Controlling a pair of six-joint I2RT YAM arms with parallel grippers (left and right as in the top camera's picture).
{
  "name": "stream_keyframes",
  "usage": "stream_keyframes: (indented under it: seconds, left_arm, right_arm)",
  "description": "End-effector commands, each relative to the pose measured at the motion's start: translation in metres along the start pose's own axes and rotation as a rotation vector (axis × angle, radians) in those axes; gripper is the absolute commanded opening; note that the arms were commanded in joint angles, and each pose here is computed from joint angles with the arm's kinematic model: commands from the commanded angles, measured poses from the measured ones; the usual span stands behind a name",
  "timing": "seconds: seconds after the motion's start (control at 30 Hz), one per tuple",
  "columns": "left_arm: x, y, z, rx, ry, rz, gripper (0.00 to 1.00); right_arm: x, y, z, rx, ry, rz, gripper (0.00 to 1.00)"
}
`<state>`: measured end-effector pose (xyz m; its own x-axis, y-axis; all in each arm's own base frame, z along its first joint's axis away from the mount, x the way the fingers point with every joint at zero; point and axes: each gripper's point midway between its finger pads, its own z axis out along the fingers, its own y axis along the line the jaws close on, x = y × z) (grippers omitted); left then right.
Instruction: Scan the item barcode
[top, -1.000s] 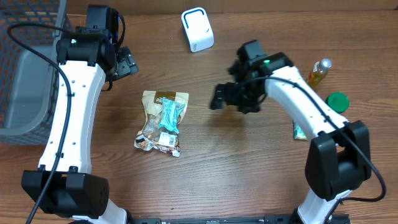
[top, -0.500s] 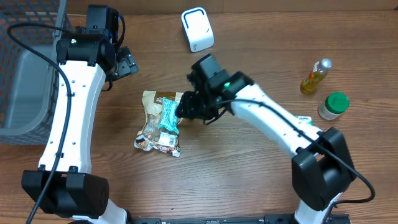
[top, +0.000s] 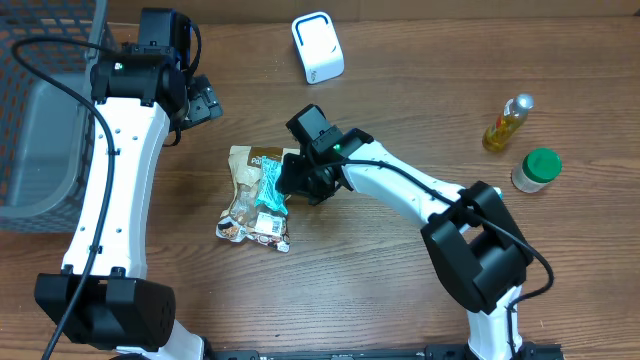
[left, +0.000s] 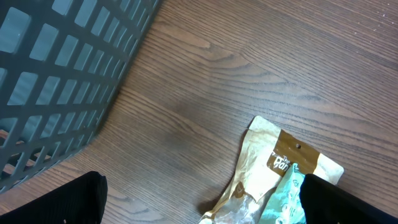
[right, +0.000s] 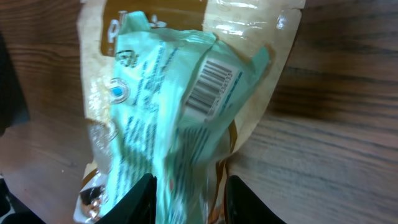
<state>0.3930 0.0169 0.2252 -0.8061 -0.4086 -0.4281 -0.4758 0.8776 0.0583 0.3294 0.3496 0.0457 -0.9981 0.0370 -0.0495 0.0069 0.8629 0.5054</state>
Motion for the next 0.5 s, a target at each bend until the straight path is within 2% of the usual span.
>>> stream_keyframes:
  seconds: [0.0,0.47]
  left_arm:
    - [-0.006,-0.0005,-0.0102,0.007,-0.035,0.015,0.99]
    - [-0.006,-0.0005,-0.0102,0.007,-0.035,0.015,0.99]
  right_arm:
    - [0.0066,0.0028,0.0096,-0.025,0.033,0.01,0.33]
    - [0.0065,0.0067,0.0104,-0.034,0.027,-0.003,0.34]
